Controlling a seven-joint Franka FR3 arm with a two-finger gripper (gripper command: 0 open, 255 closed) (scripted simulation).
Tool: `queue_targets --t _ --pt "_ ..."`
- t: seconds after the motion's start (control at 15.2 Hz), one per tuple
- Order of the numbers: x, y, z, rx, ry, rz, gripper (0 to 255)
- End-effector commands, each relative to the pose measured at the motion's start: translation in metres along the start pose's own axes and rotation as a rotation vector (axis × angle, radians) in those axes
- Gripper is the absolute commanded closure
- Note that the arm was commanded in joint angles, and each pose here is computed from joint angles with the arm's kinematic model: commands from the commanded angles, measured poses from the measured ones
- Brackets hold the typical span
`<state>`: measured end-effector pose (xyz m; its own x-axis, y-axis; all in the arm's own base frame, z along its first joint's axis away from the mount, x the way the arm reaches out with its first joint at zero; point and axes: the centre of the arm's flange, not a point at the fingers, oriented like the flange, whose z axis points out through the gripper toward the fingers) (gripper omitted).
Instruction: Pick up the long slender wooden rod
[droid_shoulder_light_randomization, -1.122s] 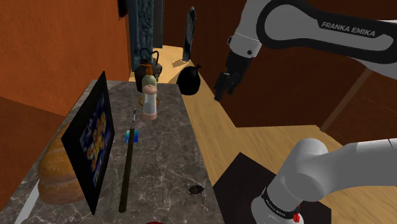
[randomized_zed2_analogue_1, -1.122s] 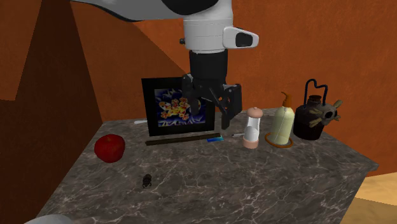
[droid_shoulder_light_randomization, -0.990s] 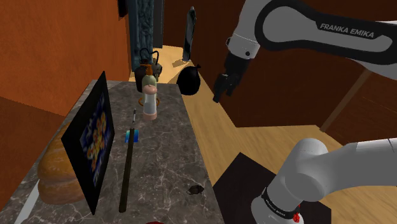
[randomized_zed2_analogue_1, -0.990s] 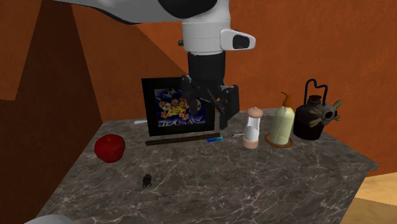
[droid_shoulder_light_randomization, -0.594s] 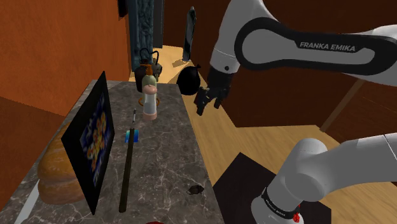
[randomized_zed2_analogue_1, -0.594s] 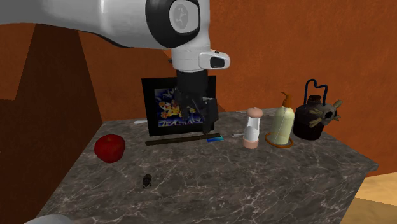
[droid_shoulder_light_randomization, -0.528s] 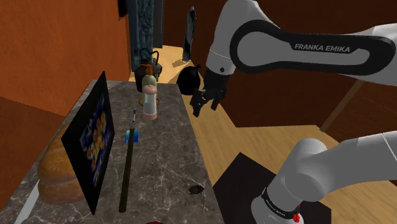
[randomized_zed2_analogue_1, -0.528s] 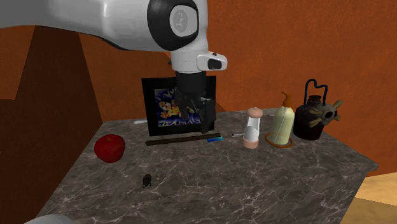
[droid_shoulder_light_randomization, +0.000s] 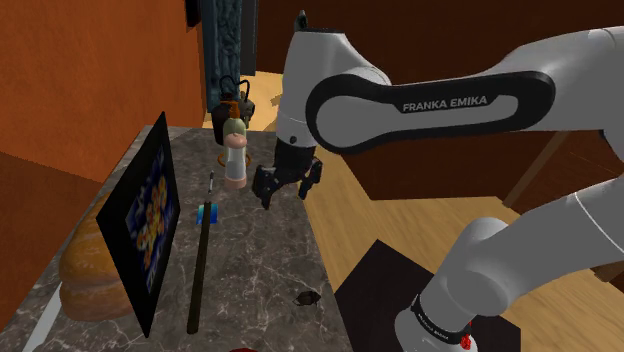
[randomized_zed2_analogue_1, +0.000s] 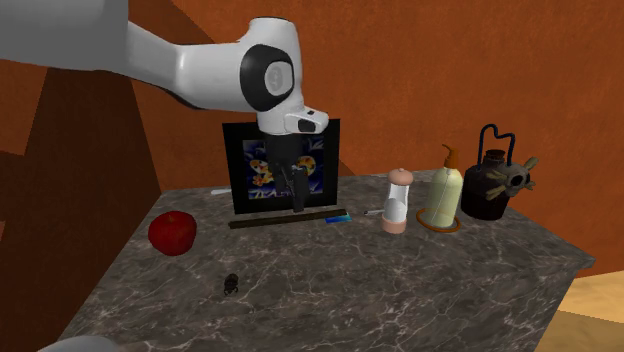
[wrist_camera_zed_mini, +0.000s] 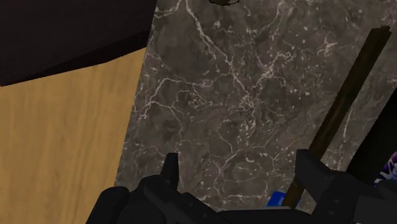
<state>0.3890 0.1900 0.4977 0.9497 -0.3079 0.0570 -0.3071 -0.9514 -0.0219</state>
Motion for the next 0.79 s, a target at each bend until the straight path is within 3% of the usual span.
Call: queue_targets --t 0.0,0.73 --pt "0.005 -0.021 0.020 -0.003 -0.006 0.045 0" --pt "0.042 -0.136 0.107 -0.028 -0.032 0.267 0"
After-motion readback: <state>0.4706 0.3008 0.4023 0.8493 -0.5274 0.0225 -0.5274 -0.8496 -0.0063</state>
